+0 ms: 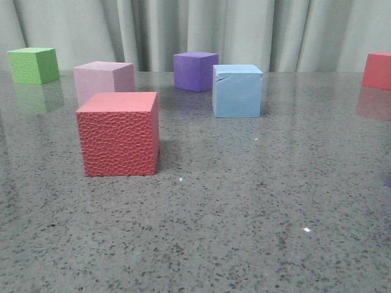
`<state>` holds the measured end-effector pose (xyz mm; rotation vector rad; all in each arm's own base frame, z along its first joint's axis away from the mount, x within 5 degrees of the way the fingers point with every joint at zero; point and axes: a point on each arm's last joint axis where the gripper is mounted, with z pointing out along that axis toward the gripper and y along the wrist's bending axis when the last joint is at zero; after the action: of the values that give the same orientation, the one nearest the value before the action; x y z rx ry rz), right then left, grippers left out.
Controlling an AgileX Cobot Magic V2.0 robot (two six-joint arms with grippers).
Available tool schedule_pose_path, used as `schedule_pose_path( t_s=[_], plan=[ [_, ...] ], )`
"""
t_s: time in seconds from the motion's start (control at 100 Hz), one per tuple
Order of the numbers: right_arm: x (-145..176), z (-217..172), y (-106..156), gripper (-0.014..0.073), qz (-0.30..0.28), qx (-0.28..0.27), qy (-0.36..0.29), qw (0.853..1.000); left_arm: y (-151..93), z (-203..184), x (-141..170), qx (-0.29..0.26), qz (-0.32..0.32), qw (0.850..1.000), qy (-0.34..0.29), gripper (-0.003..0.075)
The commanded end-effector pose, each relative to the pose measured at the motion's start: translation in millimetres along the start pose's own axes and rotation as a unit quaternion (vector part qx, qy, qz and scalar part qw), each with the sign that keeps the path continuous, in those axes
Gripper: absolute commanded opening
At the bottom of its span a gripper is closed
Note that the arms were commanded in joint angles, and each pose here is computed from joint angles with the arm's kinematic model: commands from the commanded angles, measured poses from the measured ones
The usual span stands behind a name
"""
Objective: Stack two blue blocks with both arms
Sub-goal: 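Lift the light blue cube and carry it above the placed blue cube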
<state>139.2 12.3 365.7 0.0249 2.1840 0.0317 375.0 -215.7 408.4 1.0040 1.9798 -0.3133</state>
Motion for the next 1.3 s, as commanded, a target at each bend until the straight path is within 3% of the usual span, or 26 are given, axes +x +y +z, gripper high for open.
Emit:
schedule_pose_path(
  t_s=[0.0,0.19,0.86,1.29],
  plan=[
    [-12,-8,0,0.0646,-0.003,-0.004,-0.05,0.999,-13,-19,-28,0.005,0.03,0.997,-0.066,0.02],
    [-12,-8,0,0.0646,-0.003,-0.004,-0.05,0.999,-32,6,-29,0.047,0.087,0.994,-0.037,0.02],
    [-12,-8,0,0.0646,-0.003,-0.005,-0.053,0.999,-39,14,-28,0.064,0.089,0.993,-0.031,0.0198],
    [-12,-8,0,0.0646,-0.003,-0.005,-0.053,0.999,-51,12,-21,0.132,0.208,0.969,-0.013,0.0188]
  ],
)
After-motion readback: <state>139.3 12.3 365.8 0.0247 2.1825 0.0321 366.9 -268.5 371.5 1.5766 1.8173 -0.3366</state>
